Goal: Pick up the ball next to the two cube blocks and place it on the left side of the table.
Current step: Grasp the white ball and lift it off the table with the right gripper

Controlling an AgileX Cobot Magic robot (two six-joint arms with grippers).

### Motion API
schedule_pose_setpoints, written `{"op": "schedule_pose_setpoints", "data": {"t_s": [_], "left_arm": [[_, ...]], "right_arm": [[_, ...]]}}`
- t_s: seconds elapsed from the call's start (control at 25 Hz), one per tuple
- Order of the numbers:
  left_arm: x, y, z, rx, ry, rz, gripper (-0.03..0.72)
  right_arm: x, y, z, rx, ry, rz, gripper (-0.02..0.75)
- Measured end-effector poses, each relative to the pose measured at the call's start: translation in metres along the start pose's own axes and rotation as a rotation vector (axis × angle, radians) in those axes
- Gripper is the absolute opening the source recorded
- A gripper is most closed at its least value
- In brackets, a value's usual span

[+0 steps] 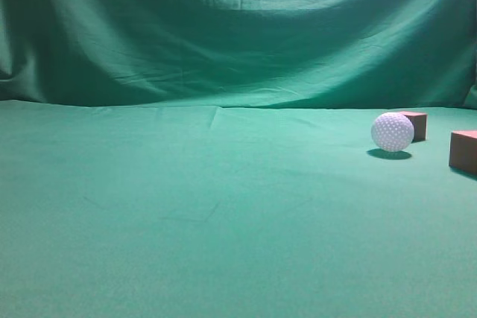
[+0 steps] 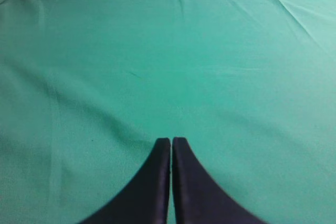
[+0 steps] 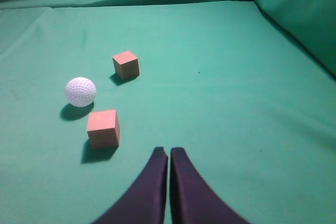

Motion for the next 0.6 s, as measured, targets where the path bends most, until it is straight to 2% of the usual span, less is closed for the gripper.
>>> {"op": "schedule_pose_setpoints", "data": {"t_s": [0.6], "left_arm": [[0.0, 0.0, 0.0, 0.0, 0.0, 0.0, 0.0]], "right_arm": [[0.0, 0.0, 0.0, 0.0, 0.0, 0.0, 0.0]]}}
Point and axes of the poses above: a point on each arm's last joint axis where the gripper is mounted, x pointing out along that axis toward the gripper, z along the wrist's bending axis when the last joint is at zero, y = z × x, the point moved 3 cm from there along x, pointing out along that axis toward the gripper, and after that the axes turned 15 degrees about -x, right-handed, at the moved point
